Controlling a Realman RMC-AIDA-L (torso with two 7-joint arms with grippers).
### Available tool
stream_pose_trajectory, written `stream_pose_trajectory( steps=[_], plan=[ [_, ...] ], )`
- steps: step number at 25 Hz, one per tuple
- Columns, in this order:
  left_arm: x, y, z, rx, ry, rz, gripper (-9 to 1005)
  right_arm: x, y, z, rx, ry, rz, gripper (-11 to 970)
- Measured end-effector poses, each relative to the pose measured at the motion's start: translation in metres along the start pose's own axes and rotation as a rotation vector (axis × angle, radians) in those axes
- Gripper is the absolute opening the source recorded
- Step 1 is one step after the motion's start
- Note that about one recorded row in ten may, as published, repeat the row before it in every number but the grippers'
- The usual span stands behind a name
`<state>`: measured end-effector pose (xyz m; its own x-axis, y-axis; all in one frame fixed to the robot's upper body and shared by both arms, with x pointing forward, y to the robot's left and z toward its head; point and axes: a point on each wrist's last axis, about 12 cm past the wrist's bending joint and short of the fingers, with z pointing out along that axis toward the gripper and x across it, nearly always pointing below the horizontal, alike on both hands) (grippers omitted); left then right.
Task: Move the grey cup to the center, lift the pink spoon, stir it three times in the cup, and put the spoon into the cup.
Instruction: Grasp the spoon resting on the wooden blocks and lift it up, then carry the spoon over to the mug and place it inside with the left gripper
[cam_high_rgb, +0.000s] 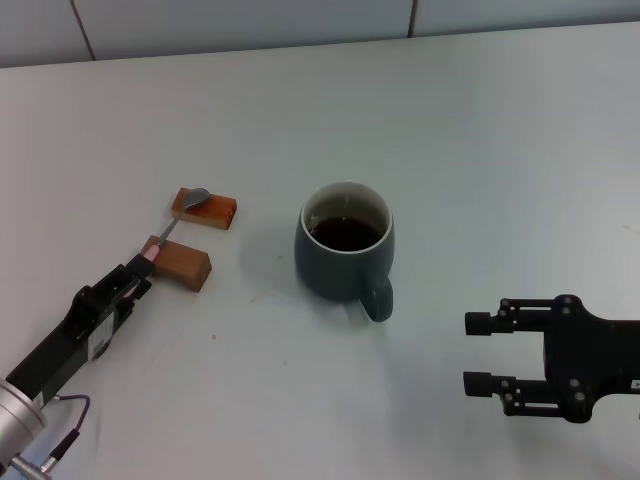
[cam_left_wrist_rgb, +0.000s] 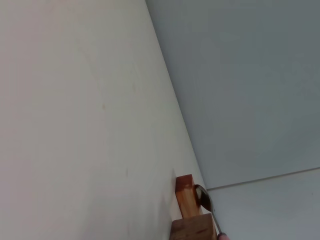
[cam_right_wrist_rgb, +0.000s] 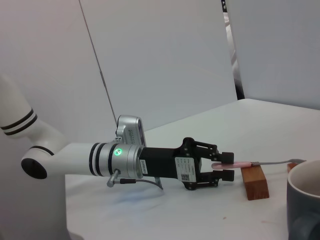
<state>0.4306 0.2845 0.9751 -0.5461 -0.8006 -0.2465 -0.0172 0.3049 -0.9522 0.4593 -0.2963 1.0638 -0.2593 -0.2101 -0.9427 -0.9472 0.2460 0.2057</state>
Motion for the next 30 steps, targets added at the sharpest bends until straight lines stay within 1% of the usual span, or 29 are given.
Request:
stream_pose_trajectory(
  steps=[6,11,16,18,19,22,23,24,25,26,27,28,29,30],
  plan=[
    [0.000,0.000,0.001,0.001,0.003,0.000,391,0.000,0.000,0.000,0.000,0.000,0.000,653],
    [0.000,-0.001,0.001,0.002,0.004,0.005,276,0.000,0.000,0.000,0.001,0.001,0.000,653],
    [-0.001,-0.001,0.002,0.004,0.007,0.029,210,-0.001,0.000,0.000,0.001,0.001,0.004,653],
    [-0.003,-0.008,0.004,0.060,0.005,0.081,183,0.000,0.000,0.000,0.001,0.001,0.006,653],
    [-0.003,-0.008,0.004,0.060,0.005,0.081,170,0.000,0.000,0.000,0.001,0.001,0.006,653],
    [-0.009,-0.023,0.006,0.183,-0.003,0.146,130,0.000,0.000,0.000,0.000,0.000,0.008,653],
    [-0.020,-0.037,0.009,0.278,-0.008,0.203,130,0.000,0.000,0.000,0.001,-0.001,0.007,653],
    [-0.020,-0.037,0.009,0.278,-0.008,0.203,131,0.000,0.000,0.000,0.001,-0.001,0.007,653],
    [-0.025,-0.043,0.011,0.314,-0.007,0.229,131,0.000,0.000,0.000,0.001,-0.002,0.007,653],
    [-0.033,-0.053,0.014,0.362,0.016,0.284,131,0.000,0.000,0.000,0.001,-0.002,0.007,653],
    [-0.041,-0.064,0.020,0.409,0.071,0.361,131,0.000,0.000,0.000,0.001,-0.002,0.007,653],
    [-0.055,-0.083,0.029,0.454,0.178,0.497,130,0.000,0.000,0.000,0.001,-0.002,0.005,653],
    [-0.055,-0.083,0.029,0.454,0.178,0.497,130,0.000,0.000,0.000,0.001,-0.002,0.005,653],
    [-0.063,-0.092,0.033,0.464,0.242,0.574,130,0.000,0.000,0.000,0.002,-0.001,0.004,653]
  ],
)
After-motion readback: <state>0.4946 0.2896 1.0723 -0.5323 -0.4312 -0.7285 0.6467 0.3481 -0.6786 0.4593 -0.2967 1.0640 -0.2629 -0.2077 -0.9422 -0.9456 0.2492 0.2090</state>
